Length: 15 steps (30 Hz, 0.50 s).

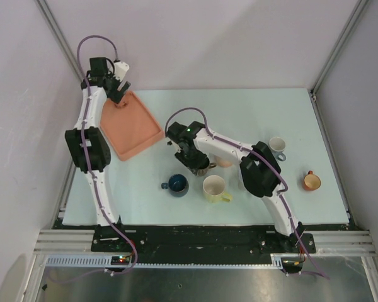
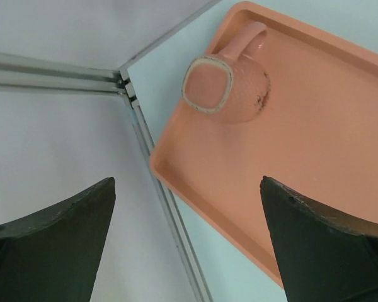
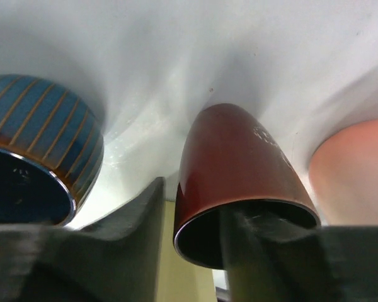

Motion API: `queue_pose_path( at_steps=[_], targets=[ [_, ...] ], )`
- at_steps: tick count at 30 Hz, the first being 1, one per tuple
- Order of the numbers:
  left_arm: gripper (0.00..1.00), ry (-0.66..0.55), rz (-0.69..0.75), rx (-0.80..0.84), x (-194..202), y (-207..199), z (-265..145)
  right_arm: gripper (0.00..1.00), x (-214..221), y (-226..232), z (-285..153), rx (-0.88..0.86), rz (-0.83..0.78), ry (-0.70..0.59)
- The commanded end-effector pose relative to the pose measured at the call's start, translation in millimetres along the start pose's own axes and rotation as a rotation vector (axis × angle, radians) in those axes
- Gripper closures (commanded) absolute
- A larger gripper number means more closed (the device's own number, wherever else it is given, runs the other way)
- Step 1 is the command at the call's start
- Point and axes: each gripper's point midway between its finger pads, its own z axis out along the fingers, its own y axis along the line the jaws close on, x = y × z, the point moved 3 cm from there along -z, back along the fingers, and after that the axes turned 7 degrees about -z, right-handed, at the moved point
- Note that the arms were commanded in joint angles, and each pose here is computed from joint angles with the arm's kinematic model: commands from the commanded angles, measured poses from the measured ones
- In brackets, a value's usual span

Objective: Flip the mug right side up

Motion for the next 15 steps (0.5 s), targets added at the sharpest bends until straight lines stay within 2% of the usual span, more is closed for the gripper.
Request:
queue_pose_path(
  at_steps=[1, 4, 5, 7, 9, 15],
  targets=[
    [0.00, -0.055, 0.205, -0.028, -28, 9, 7, 0.47, 0, -8, 0, 0.020, 0.019, -0.002],
    [0.00, -0.068, 0.387, -0.022, -39, 3, 18, 0.27, -3, -10, -12, 0.027, 0.027, -0.025],
    [0.00, -0.073, 0.427, -0.026, -44, 0, 22, 0.24, -4, -10, -15, 0.027, 0.029, -0.033],
    [0.00, -0.093, 0.473, -0.034, -54, -5, 27, 0.18, -5, -10, -21, 0.028, 0.035, -0.042],
    [0.00, -0.118, 0.498, -0.036, -60, -8, 32, 0.05, -6, -10, -25, 0.030, 0.044, -0.048],
    [0.09, -0.162, 0.642, -0.082, -77, -33, 58, 0.01, -3, -8, -38, 0.038, 0.062, -0.055]
  ],
)
